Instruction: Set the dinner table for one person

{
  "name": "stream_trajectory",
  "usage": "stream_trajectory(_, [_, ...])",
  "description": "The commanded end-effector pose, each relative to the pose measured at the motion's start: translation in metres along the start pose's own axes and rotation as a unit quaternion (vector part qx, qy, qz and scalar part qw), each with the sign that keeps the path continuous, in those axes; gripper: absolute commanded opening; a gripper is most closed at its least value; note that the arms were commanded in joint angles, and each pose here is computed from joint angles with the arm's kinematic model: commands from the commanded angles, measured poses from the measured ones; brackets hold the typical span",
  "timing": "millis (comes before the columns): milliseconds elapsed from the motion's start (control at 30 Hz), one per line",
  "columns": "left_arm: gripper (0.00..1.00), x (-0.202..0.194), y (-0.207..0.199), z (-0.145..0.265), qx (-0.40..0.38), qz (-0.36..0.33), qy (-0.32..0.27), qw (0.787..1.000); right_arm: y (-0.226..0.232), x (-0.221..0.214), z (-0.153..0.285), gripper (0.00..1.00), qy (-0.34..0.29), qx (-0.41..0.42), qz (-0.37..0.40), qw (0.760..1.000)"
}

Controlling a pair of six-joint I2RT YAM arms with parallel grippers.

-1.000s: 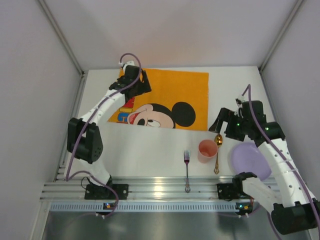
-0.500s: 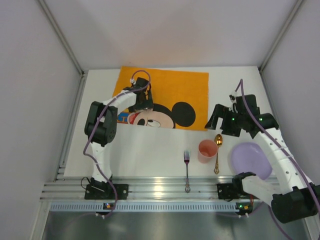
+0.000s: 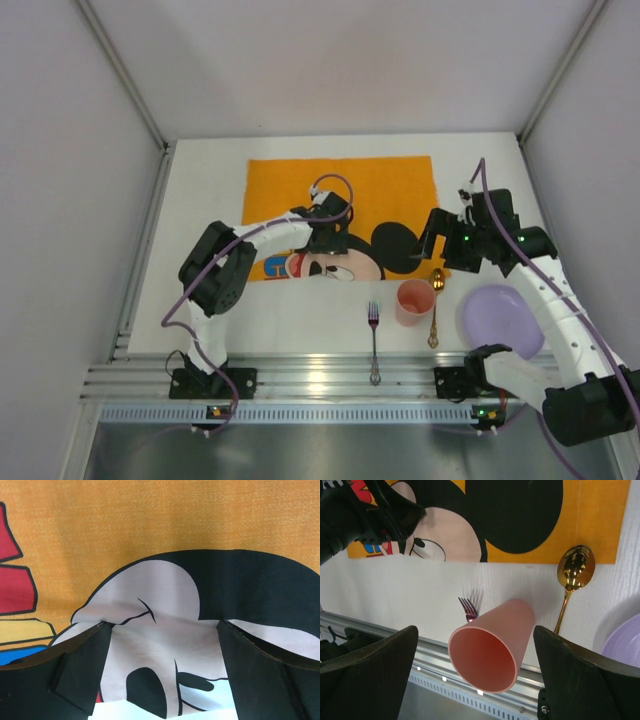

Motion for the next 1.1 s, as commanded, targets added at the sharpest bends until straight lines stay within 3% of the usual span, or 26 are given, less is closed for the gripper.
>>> stream_trajectory(0, [0.93, -0.046, 0.018, 0.003, 0.04, -0.007, 0.062, 0.997, 0.004, 0.004, 0.003, 1.0, -0.026, 0.009, 0.021, 0.999])
stream_trajectory(300, [0.93, -0.045, 0.026, 0.026, 0.038, 0.014, 0.05, 0.998, 0.001, -0.009, 0.005, 1.0, -0.029, 0.008, 0.024, 0.999])
stream_trajectory(600, [0.98, 0.021, -0.01, 0.11, -0.03, 0.073, -0.023, 0.997, 0.008, -0.004, 0.026, 1.0, -0.044, 0.0, 0.047, 0.998])
stream_trajectory(733, [0.99, 0.043, -0.015, 0.14, -0.049, 0.097, -0.056, 0.992, -0.005, -0.023, 0.021, 0.99, 0.006, -0.028, 0.047, 0.998])
stream_trajectory(933, [0.98, 0.052, -0.007, 0.165, -0.059, 0.114, -0.082, 0.988, -0.026, -0.057, 0.001, 0.93, 0.08, -0.05, 0.043, 0.995])
stream_trajectory(1033, [0.98, 0.049, 0.0, 0.168, -0.057, 0.116, -0.088, 0.988, -0.03, -0.062, -0.007, 0.84, 0.087, -0.057, 0.041, 0.994])
stream_trajectory(1067, [0.99, 0.049, 0.001, 0.169, -0.058, 0.117, -0.09, 0.987, -0.03, -0.062, -0.01, 0.75, 0.09, -0.054, 0.041, 0.994])
Point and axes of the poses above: each gripper's point midway between its finger pads, its own z axis back along the fingers, its own y axis along the line the jaws close on, x = y × z, the point moved 7 cm from there along z, back along the fingers, and after that the axes turned 7 degrees about z, right-handed, at the moved point
